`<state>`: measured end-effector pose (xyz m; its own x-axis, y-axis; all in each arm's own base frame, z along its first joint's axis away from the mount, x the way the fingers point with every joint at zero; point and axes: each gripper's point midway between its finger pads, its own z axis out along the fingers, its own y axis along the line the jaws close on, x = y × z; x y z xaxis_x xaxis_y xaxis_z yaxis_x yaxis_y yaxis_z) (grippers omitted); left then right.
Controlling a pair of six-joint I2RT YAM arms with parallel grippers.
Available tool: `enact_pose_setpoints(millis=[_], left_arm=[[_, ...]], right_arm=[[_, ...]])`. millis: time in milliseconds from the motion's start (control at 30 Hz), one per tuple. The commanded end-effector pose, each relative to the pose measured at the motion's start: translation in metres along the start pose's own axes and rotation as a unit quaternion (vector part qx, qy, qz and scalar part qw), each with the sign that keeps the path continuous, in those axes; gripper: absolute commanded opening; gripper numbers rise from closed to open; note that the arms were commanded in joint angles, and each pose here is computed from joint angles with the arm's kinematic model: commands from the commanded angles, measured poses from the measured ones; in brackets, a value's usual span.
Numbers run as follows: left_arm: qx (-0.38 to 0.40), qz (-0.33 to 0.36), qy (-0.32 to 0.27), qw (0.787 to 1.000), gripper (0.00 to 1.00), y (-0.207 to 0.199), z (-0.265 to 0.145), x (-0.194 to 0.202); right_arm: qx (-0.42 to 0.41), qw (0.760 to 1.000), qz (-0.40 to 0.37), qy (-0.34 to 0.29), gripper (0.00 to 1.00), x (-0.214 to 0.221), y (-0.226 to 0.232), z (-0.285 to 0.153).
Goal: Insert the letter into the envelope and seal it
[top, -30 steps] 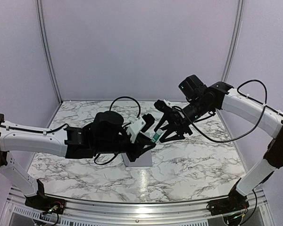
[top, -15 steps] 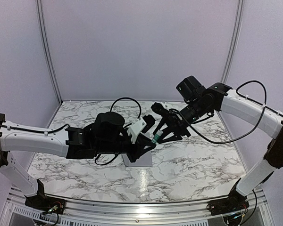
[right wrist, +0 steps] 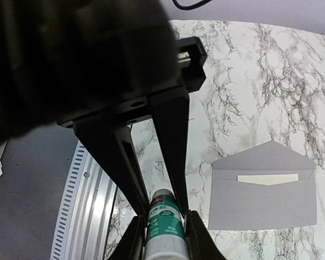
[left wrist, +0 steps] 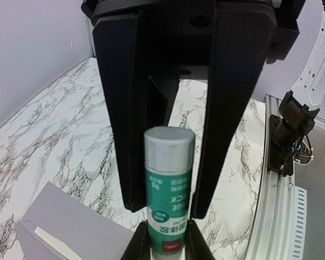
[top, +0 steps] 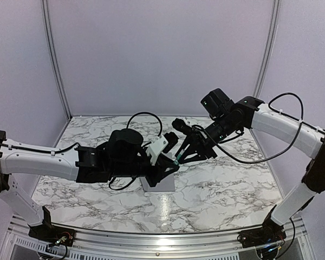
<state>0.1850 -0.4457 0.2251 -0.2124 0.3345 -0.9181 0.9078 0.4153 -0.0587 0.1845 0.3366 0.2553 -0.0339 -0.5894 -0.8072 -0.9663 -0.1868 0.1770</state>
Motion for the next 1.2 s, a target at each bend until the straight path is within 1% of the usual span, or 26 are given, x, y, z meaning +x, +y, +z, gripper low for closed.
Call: enact_pose_setpoints(millis=[0,133,200,233,300,367,400,467,533,633,733,800,933,967,1167], left_arm=[[0.005,-0.005,-0.03,1.0,0.1,-0.001,-0.004,-0.019],[0.001,-0.006,-0.031,0.999,0.1,0.0,-0.005,-0.019],[-0.003,-0.006,-0.031,1.0,0.12,0.002,-0.005,-0.017],[-0.008,-0.007,-0.03,0.999,0.16,0.003,-0.005,-0.016],[-0.027,-0.01,-0.026,0.999,0.28,0.01,-0.005,-0.011],[-0.056,-0.016,-0.023,0.998,0.39,0.021,-0.009,-0.005],[-0.076,-0.022,-0.02,0.997,0.43,0.029,-0.011,-0.001],[-0.115,-0.044,-0.016,0.992,0.47,0.047,-0.019,0.007],[-0.145,-0.089,-0.014,0.985,0.5,0.068,-0.027,0.015],[-0.183,-0.175,-0.014,0.967,0.5,0.105,-0.038,0.03],[-0.224,-0.255,-0.003,0.941,0.48,0.142,-0.047,0.05],[-0.229,-0.314,0.009,0.921,0.48,0.16,-0.048,0.066],[-0.208,-0.42,0.045,0.882,0.48,0.178,-0.038,0.101],[-0.194,-0.439,0.057,0.875,0.48,0.177,-0.033,0.109],[-0.175,-0.496,0.112,0.843,0.49,0.182,-0.009,0.148]], right_arm=[[0.0,1.0,0.003,-0.001,0.21,-0.001,-0.004,0.005],[0.002,1.0,0.005,0.001,0.2,0.0,-0.004,0.005],[0.002,1.0,0.007,0.003,0.14,0.002,-0.005,0.006],[0.001,1.0,0.007,0.002,0.1,0.001,-0.005,0.007],[0.003,1.0,0.008,0.001,0.04,0.0,-0.007,0.007],[0.011,1.0,0.011,0.003,0.02,-0.001,-0.013,0.006],[0.017,1.0,0.013,0.004,0.02,-0.001,-0.017,0.004],[0.029,0.999,0.021,0.004,0.01,0.001,-0.027,0.0],[0.045,0.998,0.035,0.007,0.01,0.006,-0.04,-0.005],[0.069,0.996,0.056,0.012,0.0,0.015,-0.06,-0.01],[0.096,0.993,0.069,0.026,0.0,0.026,-0.077,-0.011],[0.114,0.99,0.071,0.037,0.0,0.031,-0.085,-0.011],[0.12,0.989,0.076,0.045,0.0,0.036,-0.089,-0.01],[0.119,0.989,0.078,0.046,0.0,0.037,-0.088,-0.009],[0.123,0.988,0.077,0.044,0.0,0.037,-0.082,-0.011]])
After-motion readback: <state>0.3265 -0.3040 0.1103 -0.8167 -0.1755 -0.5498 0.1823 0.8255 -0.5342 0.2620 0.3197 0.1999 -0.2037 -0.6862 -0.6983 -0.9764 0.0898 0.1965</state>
